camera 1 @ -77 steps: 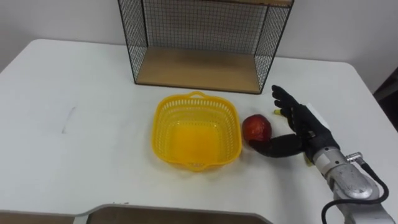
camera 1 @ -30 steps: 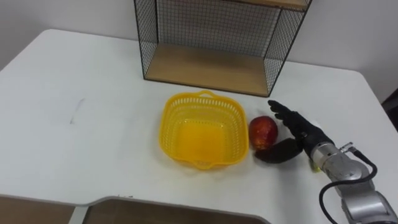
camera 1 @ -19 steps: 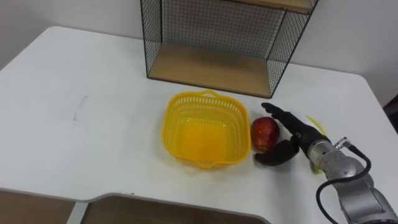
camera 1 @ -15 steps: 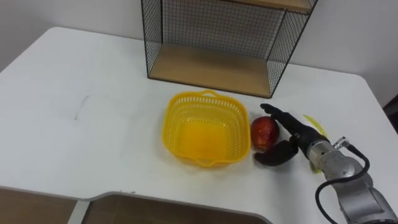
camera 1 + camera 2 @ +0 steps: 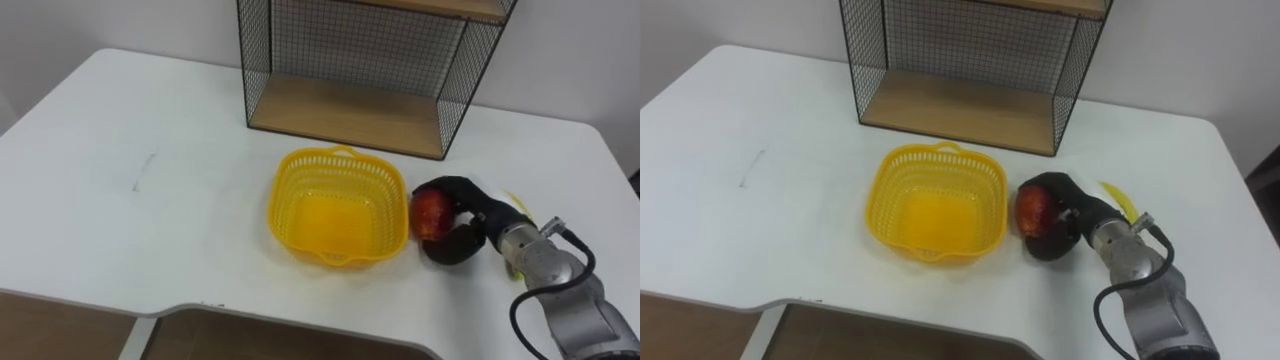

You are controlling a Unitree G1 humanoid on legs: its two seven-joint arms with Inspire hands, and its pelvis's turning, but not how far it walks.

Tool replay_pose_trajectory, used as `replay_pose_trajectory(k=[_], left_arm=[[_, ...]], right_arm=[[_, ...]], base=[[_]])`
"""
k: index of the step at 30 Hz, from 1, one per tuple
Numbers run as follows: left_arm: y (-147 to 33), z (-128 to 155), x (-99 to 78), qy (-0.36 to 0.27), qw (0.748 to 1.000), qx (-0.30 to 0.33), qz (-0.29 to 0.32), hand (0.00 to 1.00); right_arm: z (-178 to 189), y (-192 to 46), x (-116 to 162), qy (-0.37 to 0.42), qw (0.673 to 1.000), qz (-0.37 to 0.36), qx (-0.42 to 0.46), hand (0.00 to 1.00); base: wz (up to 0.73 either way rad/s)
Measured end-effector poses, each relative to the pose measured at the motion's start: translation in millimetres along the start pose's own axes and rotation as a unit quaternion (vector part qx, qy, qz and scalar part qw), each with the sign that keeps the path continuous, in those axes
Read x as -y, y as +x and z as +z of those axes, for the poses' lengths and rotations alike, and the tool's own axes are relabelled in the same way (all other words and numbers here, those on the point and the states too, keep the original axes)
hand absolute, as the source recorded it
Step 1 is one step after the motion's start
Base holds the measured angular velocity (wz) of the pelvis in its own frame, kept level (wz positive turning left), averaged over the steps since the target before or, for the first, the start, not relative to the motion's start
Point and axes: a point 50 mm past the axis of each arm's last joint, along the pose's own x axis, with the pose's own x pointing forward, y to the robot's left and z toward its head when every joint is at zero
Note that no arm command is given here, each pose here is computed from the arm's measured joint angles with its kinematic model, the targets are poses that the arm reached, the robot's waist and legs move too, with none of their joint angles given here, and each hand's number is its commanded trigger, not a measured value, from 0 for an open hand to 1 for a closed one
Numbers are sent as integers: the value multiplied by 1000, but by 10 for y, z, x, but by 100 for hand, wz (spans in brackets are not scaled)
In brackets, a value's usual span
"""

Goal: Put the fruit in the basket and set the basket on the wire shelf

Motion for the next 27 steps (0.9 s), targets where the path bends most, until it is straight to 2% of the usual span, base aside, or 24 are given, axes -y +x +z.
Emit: replay_pose_trajectory(k=[12,15,20,27], left_arm=[[0,-5,-16,1,1000,-1,1,0],[2,-16,6,6,1000,-5,-2,0],[0,-79,48,5,1000,-18,-9,0],[-7,-117,83,2,1000,-24,-14,0]], right_arm=[[-11,0,-33,24,1000,5,-3,100],[-52,-6,-44,71,997,3,-4,100],[-205,-48,-140,193,981,-11,-11,100],[-364,-168,-310,371,928,-34,-8,100]], base=[[1],[0],[1],[-1]])
